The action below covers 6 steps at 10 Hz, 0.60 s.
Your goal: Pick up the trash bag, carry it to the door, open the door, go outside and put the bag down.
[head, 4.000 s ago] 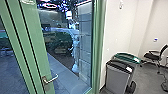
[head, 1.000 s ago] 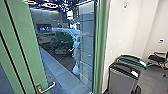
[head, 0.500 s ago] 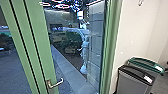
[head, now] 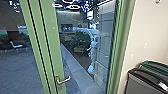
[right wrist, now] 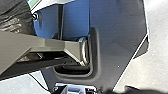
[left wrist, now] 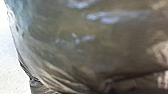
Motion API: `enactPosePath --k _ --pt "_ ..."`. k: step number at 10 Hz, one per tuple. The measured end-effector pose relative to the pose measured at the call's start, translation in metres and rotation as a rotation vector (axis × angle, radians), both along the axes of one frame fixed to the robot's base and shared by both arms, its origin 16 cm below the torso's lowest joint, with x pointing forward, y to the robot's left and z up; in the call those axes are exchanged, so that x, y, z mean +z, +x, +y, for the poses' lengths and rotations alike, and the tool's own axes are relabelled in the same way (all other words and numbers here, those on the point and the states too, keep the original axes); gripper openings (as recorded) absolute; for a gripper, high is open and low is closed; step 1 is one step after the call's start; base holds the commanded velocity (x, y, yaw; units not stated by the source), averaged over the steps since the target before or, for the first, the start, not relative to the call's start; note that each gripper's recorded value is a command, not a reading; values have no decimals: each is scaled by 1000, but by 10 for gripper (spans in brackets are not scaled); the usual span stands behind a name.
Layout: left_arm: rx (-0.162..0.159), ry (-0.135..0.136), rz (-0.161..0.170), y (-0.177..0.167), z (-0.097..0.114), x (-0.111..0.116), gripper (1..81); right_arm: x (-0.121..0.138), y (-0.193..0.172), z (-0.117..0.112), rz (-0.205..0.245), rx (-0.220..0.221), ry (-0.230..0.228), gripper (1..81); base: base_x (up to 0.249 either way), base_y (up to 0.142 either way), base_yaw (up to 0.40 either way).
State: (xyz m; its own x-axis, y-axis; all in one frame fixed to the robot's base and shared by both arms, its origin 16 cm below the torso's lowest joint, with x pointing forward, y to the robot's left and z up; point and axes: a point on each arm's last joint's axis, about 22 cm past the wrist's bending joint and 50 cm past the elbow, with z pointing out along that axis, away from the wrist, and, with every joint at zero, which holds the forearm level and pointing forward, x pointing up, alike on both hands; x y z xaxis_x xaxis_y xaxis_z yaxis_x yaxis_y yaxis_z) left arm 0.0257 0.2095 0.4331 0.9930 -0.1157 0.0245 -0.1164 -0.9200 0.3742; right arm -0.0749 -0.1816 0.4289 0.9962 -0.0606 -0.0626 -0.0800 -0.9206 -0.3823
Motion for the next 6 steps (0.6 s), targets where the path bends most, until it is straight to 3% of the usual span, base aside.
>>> enactPosePath --k 2,4,6 --pt "1 11 9 -8 10 -1 10 -1 -10 -17 7 -3 -20 811 0 0 242" --pt "1 12 9 -8 11 -1 10 -1 -15 -19 14 -2 -22 811 0 0 239" --pt "4 30 7 -6 23 -2 10 -2 -16 -41 15 -5 -48 811 0 0 236"
